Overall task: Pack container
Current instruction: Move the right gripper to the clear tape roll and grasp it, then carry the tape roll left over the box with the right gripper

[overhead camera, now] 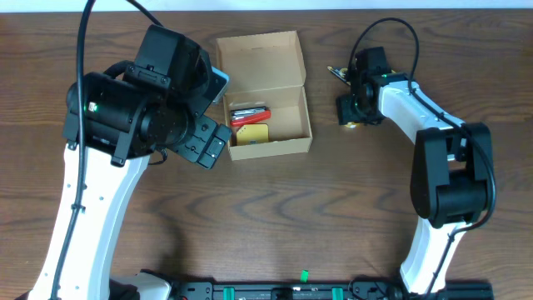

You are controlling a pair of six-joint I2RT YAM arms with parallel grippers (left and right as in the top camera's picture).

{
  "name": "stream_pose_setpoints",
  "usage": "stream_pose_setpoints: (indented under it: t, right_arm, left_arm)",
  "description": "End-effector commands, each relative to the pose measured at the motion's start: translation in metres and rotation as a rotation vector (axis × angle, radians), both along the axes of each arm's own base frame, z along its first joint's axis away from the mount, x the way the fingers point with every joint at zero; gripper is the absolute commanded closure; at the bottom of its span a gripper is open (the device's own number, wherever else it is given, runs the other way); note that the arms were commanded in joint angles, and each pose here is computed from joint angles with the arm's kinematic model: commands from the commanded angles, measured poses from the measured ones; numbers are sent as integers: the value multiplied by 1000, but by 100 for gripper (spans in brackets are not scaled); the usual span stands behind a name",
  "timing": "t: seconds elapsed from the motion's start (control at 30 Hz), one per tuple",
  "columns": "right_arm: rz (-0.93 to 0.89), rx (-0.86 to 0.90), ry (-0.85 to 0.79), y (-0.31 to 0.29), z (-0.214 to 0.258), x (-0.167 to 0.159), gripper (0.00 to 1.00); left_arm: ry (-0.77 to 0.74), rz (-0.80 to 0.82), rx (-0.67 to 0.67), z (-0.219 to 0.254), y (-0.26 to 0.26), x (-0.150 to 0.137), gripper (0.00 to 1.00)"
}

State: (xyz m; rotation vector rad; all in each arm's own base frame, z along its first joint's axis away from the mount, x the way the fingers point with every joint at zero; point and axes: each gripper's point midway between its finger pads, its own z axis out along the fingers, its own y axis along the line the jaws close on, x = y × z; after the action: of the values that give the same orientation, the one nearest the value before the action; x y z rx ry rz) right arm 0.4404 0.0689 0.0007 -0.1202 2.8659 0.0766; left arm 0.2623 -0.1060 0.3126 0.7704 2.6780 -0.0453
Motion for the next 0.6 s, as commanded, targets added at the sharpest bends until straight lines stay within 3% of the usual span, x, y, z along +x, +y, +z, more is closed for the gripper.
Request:
stream_pose_setpoints:
  t: [0.0,0.33,0.57]
  right_arm:
    - [-19,10,29,-1,-9,-5,42]
    - [-25,17,12,1,5,0,72]
    - [-9,43,-147,13,95,33,86]
  left_arm:
    - [-4,-4,6,5,4,-6,5]
    - [-3,-4,6,5,4,-6,5]
    - [-4,-4,6,5,4,-6,5]
